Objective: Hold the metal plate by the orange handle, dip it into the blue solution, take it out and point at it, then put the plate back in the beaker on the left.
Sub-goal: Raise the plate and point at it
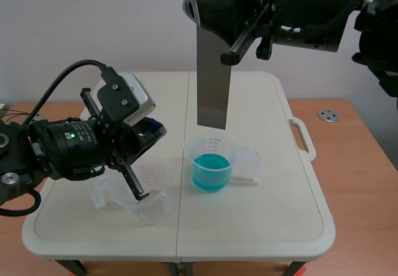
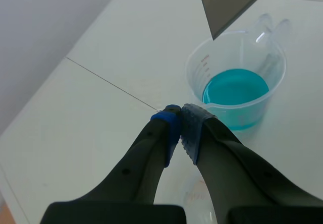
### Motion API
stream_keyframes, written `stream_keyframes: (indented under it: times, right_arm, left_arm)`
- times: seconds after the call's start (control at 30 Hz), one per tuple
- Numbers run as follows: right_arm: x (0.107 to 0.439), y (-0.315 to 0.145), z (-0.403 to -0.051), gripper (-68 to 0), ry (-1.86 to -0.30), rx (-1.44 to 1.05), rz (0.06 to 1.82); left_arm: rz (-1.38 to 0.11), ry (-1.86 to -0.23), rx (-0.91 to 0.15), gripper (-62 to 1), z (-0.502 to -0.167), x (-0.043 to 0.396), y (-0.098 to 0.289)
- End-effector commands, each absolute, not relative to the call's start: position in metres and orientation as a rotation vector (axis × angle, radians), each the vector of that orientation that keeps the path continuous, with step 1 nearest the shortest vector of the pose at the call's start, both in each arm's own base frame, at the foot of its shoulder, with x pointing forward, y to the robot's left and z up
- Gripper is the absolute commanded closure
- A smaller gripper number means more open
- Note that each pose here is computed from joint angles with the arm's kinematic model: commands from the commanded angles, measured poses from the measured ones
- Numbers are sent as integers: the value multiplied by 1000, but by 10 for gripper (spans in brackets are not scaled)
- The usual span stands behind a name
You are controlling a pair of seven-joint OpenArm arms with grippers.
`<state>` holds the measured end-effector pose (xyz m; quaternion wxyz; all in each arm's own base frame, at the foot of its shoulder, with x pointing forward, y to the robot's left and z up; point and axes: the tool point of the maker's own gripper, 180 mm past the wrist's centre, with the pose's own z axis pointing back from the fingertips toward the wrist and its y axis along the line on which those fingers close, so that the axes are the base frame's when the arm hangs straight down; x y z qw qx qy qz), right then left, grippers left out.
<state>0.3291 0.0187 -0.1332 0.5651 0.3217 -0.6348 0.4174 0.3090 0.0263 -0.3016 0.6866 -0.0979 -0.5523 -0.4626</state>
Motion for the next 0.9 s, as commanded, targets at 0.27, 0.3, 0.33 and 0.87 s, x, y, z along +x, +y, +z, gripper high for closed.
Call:
stream_keyframes:
  times: [0.27, 0.3, 0.33, 0.87]
  right_arm:
    - [327, 18, -117, -13, -1540, 771, 993]
    - [327, 18, -117, -13, -1540, 771, 993]
    - [327, 18, -117, -13, -1540, 771, 993]
    - [327, 18, -116, -13, -1541, 773, 992]
  left_arm:
    - [-1048, -1311, -255, -30, -287, 318, 13]
    - [-1046, -1314, -260, -30, -287, 318, 12]
    - [-1045, -1317, -262, -30, -286, 318, 10]
    - [-1032, -1332, -248, -30, -285, 319, 7]
